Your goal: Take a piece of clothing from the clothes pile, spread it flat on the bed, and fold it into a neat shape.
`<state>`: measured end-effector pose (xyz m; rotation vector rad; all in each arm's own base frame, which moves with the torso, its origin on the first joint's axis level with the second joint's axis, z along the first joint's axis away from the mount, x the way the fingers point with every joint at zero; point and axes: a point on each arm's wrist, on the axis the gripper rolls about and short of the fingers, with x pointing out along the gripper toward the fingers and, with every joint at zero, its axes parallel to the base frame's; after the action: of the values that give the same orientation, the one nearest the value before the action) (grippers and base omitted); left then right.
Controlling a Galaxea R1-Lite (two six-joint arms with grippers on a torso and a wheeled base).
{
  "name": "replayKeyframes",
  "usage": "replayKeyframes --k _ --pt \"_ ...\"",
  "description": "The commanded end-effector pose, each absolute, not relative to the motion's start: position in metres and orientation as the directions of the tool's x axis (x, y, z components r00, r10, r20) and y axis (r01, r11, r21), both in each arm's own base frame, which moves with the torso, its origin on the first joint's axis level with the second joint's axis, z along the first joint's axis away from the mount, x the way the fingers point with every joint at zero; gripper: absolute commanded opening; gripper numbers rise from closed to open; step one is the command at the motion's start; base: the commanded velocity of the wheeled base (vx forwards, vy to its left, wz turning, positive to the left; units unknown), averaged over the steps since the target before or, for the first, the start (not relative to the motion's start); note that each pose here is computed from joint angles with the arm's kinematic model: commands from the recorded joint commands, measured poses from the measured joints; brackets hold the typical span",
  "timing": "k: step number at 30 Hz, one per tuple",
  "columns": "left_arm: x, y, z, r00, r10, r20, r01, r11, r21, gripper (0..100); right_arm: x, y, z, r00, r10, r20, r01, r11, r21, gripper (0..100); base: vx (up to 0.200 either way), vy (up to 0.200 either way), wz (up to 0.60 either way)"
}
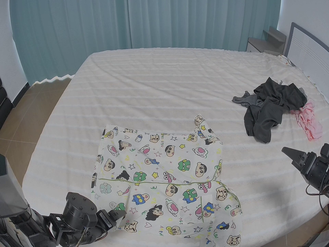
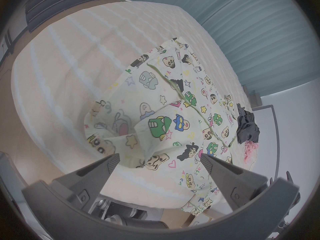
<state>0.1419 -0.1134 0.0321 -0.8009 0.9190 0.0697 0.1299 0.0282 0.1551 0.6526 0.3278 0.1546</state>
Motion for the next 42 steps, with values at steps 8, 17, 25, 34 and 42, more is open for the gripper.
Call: replayKeyframes --k 8,17,25,34,42 --pt "0.156 -0.126 0.011 0.655 -0.217 -0.724 -0.384 0.729 -0.566 100 0.129 0.028 0.156 0.939 0.244 -0.243 -0.044 0.784 0.619 100 0.0 0.0 0.0" --pt "0.159 -0.134 -0.006 0.679 -0.157 -0.717 -0.376 0.765 -0.524 0 0.128 0.028 0.158 0.941 0.246 -0.231 -0.052 0.782 0.621 100 0.0 0.0 0.0" --pt "0.156 -0.129 -0.004 0.715 -0.108 -0.691 -0.359 0.791 -0.495 0 0.128 0.028 0.159 0.942 0.246 -0.228 -0.054 0.782 0.621 100 0.0 0.0 0.0" --pt "0.158 -0.121 0.004 0.788 -0.023 -0.615 -0.338 0.819 -0.463 0 0.126 0.028 0.16 0.944 0.247 -0.217 -0.061 0.78 0.623 100 0.0 0.0 0.0" --pt "0.171 -0.112 0.024 0.87 0.011 -0.493 -0.294 0.814 -0.501 0 0.126 0.028 0.16 0.944 0.247 -0.217 -0.061 0.78 0.623 100 0.0 0.0 0.0"
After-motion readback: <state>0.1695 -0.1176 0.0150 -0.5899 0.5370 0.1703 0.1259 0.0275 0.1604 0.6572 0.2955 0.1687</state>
